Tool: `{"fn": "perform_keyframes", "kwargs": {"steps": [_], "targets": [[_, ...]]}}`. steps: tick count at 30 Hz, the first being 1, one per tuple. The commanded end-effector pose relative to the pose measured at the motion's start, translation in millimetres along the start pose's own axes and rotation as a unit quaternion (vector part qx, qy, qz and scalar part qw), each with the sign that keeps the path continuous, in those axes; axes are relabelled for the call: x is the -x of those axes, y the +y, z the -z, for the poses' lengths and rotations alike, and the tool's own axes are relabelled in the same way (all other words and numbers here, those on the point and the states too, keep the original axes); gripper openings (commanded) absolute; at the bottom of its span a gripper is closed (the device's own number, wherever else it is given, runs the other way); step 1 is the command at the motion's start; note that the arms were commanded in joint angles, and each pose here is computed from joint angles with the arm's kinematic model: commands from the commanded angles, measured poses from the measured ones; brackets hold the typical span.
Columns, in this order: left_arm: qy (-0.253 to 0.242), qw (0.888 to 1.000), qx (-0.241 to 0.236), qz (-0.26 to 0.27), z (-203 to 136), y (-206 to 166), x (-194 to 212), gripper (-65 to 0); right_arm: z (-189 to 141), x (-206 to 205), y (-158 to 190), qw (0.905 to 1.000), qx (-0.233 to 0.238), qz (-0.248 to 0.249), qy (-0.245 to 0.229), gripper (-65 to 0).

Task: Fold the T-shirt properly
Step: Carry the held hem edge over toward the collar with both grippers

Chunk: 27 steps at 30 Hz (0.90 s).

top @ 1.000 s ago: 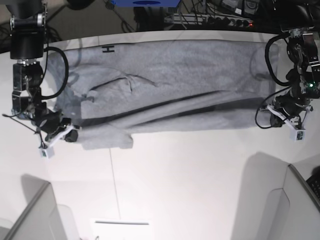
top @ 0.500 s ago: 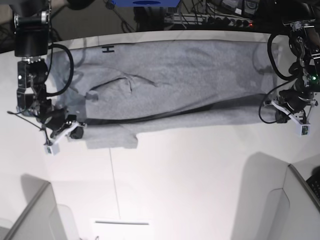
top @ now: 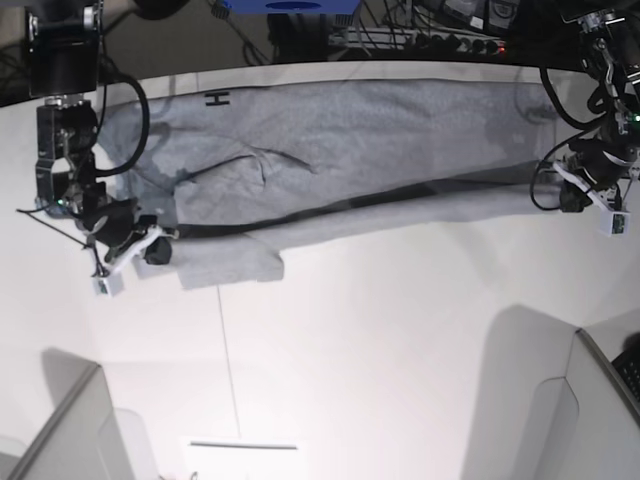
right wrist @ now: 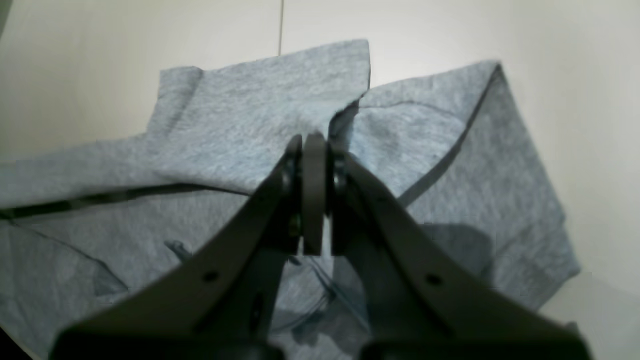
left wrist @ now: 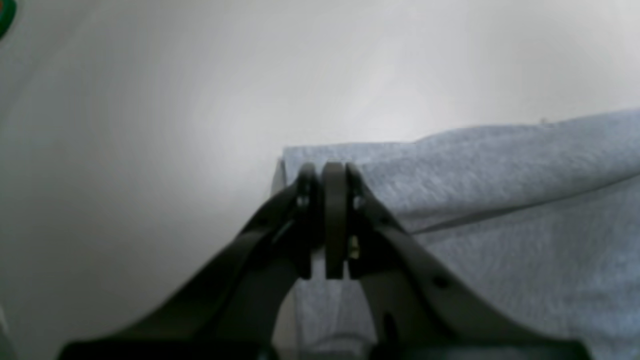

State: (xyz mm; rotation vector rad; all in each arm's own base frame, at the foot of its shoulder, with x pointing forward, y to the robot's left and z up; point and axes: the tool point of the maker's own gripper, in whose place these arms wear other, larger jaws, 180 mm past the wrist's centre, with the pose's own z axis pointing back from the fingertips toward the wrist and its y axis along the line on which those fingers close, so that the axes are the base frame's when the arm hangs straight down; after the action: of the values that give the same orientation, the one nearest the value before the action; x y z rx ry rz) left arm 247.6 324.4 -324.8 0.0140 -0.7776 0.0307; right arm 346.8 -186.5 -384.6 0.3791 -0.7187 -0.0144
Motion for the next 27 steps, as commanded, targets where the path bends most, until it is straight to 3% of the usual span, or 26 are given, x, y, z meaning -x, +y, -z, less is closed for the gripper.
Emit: {"fn": "perform_keyframes", "kwargs": {"steps": [1,8,23,27], "targets": [[-0.024,1.0,0.0,0.01,-6,0,-14,-65.0,-7,-23,-1,0.9995,-0.001,-0.01,-0.031,-65.0],[-0.024,1.0,-0.003,0.005,-8,1,-11,-65.0,-20,-21,-17,0.9989,0.016,0.009,-0.043,-65.0],[-0.033,0.999,-0.001,0.024,-17,-7,-16,-65.0,-43,-11,6,0.9984,0.001,-0.019,-0.054,-65.0],[-0.029,0.999,-0.002,0.025,-17,-6,-13,-65.0,-55,-13,-3,0.9983,0.015,-0.007,-0.055,-65.0]]}}
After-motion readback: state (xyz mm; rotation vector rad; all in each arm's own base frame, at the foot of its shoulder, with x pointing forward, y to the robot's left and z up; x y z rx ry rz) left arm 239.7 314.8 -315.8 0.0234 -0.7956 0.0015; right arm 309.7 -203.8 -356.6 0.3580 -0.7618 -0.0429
